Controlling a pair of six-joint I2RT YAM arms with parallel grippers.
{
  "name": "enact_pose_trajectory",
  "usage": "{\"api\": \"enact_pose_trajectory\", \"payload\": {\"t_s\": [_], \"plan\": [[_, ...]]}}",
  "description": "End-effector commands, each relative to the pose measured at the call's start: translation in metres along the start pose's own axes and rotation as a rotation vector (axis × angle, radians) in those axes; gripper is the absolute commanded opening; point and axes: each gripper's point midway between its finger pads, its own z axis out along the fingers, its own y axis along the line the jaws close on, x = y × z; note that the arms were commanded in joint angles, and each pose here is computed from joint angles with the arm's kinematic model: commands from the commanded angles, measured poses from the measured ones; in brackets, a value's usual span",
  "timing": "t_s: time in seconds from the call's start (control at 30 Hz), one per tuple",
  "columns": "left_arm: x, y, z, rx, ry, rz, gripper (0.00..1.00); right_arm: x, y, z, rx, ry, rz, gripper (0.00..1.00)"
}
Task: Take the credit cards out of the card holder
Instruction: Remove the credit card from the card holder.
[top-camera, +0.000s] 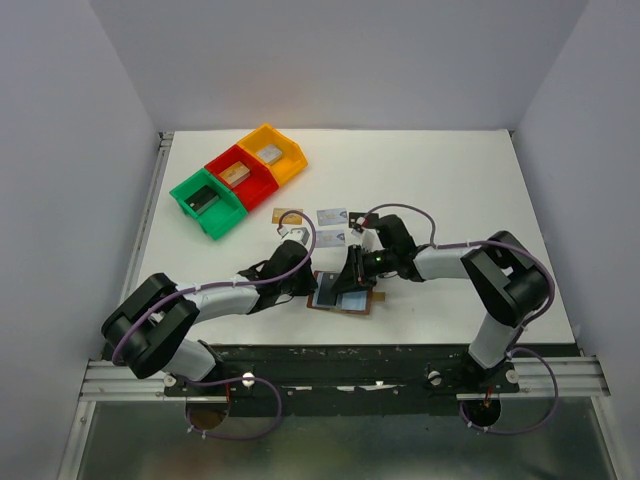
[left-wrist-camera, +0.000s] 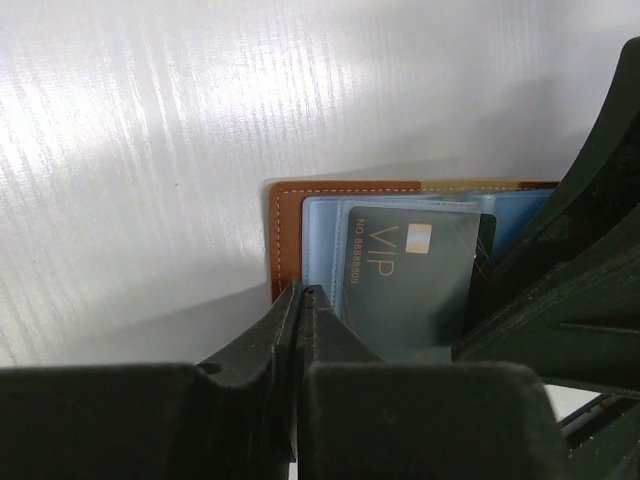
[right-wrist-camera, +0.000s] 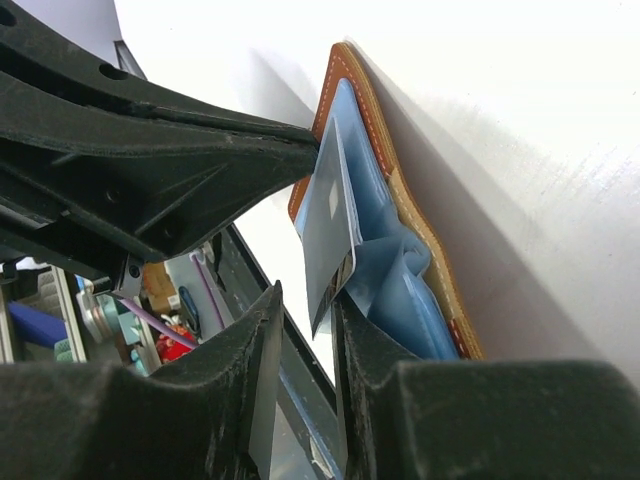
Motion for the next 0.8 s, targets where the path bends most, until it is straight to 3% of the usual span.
{"api": "enact_pose_trajectory", "payload": {"t_s": [0.0, 0.27, 0.77], "plan": [[0.0195, 0.0163, 0.0011, -0.057, 0.059, 0.017, 0.09, -0.007, 0.0108, -0.0054, 0.011, -0.025, -0.057, 0.33], [0.0206, 0.0172, 0.0018, -0.062, 0.065, 0.017, 0.0, -0.0082, 0.0125, -0.0084, 0.018, -0.034, -0.06, 0.26], [0.021, 0.0198, 0.0013, -0.07, 0.061, 0.012, 0.0, -0.0097, 0.0114, -0.0152, 0.029, -0.049, -0.066, 0.19]]}}
